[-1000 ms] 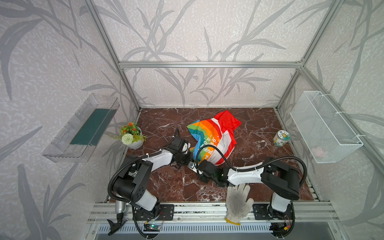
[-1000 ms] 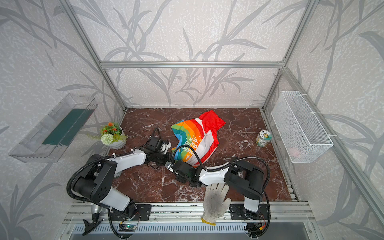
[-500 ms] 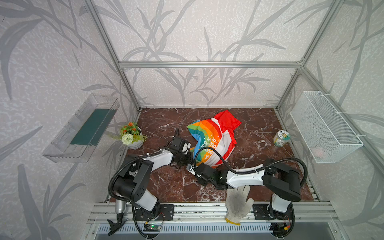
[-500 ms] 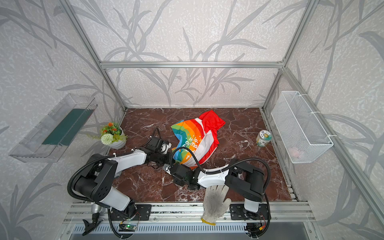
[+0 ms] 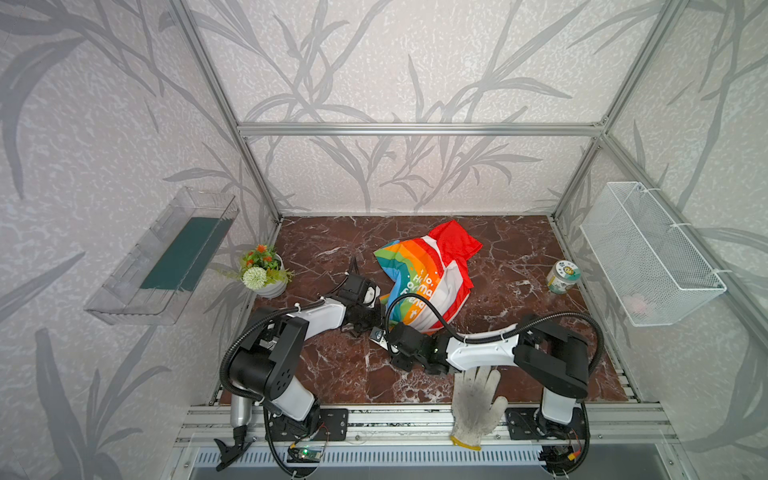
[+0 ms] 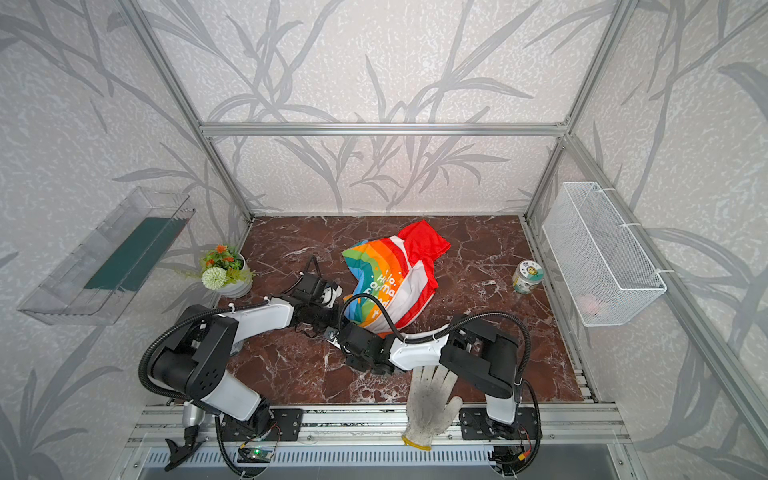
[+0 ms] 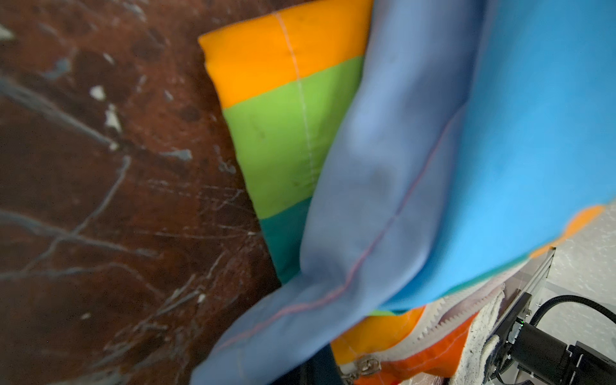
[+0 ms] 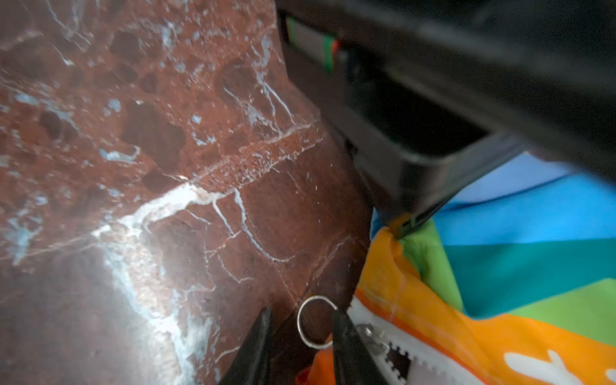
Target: Zip up the jacket
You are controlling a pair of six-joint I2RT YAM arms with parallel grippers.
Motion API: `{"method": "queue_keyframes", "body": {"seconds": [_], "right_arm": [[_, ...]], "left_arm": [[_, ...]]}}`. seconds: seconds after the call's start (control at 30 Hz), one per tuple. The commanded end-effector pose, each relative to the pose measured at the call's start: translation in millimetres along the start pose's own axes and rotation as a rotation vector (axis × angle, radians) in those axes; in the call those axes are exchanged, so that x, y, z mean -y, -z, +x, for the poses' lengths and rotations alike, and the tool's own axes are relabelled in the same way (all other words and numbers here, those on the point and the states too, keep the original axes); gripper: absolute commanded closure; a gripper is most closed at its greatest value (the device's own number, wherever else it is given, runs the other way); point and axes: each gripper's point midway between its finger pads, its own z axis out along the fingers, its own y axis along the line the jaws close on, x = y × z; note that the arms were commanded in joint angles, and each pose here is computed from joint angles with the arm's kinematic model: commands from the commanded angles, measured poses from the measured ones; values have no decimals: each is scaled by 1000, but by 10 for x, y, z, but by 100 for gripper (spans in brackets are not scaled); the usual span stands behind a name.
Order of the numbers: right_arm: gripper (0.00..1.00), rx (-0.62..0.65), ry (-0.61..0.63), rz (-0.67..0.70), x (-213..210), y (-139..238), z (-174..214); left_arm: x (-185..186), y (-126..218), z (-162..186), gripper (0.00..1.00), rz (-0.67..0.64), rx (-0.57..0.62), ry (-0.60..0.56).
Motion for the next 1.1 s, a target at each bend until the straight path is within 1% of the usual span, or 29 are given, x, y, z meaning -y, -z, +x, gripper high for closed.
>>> {"method": "queue_keyframes", "body": {"seconds": [0.0,0.13,0.27,0.43,0.57,0.73,0.87,1.0,1.07], "right_arm": [[67,-56,-8,-25,-16,-74,109],[67,-99,4,2,27,-120,177],[74,-135,10,25,66,-124,232],[83,-115,-26,56,154,-71,218],[87,-106,-25,88,224,-9,180],[90,-89,-46,126,320,138,145],[91,-56,-119,136,397,230,133],[92,-9,-219,140,524,294,86],[92,-10,-236,145,575,293,88]], "left_arm": [[-48,-22,-3,100,-3,-4,26],[-59,-18,-5,100,-3,-3,33],[-65,-11,-16,100,-4,1,37],[-84,-4,-12,100,-8,2,44],[-87,2,-15,100,-9,4,43],[-100,2,-14,100,-14,6,45],[-95,-2,-7,100,-14,3,41],[-95,0,-5,100,-13,2,41],[-94,4,9,100,-11,-1,43]]}}
